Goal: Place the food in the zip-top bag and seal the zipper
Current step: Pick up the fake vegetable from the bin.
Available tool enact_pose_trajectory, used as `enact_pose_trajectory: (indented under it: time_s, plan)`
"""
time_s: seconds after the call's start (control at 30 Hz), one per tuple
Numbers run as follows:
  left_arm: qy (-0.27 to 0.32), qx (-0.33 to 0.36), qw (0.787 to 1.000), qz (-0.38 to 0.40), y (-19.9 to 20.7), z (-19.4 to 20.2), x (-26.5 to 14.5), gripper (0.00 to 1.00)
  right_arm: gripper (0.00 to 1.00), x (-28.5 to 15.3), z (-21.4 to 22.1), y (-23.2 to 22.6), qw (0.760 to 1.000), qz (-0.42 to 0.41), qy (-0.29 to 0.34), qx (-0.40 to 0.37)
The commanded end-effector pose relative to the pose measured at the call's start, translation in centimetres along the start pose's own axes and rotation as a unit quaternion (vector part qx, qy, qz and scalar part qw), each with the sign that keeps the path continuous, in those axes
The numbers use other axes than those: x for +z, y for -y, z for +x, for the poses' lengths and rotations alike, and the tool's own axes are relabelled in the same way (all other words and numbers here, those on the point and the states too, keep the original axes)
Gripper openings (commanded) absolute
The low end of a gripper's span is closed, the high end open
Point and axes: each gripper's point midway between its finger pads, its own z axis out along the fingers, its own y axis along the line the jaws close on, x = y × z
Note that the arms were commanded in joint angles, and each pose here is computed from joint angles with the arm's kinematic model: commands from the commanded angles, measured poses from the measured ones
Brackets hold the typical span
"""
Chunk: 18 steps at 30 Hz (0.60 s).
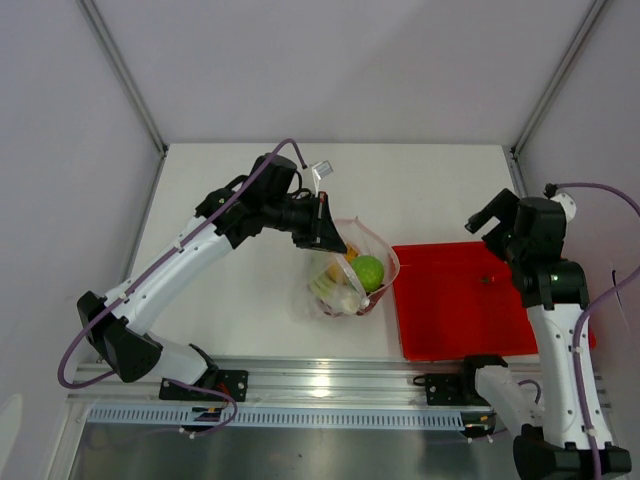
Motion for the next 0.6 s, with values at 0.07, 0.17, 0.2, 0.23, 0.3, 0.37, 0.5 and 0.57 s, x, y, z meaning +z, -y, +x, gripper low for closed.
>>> enact_pose_trajectory:
  time_s: [0.07,0.17,0.2,0.23,0.3,0.37,0.5,0.57]
  plan:
    - [0.024,0.033,0.998,0.051,3.0,-0.7,-1.8,0.01,0.99,4.5,2.2,8.4,0.988,0.134,-0.045,0.064]
    - [0.026,0.036,0.998,0.053,3.2,-0.8,-1.9,0.01,0.99,6.6,3.7,10.7,0.982,0.146,-0.064,0.105]
    - [0.025,0.035,0.998,0.052,3.1,-0.8,-2.0,0.01,0.96,7.0,3.5,12.3,0.976,0.169,-0.055,0.127]
    - [0.026,0.036,0.998,0.053,3.2,-0.8,-2.0,0.01,0.95,7.2,3.5,13.1,0.973,0.184,-0.048,0.134]
    - [0.024,0.036,0.998,0.054,3.3,-0.8,-2.0,0.01,0.93,7.6,3.1,15.9,0.96,0.243,-0.019,0.141]
    - [0.024,0.036,0.998,0.054,3.4,-0.8,-2.1,0.01,0.94,7.9,2.5,17.2,0.952,0.272,0.004,0.137]
    - [0.023,0.035,0.998,0.053,3.4,-0.9,-2.1,0.01,0.95,9.1,2.4,19.3,0.942,0.299,0.009,0.155]
    - [0.024,0.036,0.998,0.055,3.6,-1.0,-2.2,0.01,0.94,10.3,2.6,19.7,0.939,0.303,0.0,0.162]
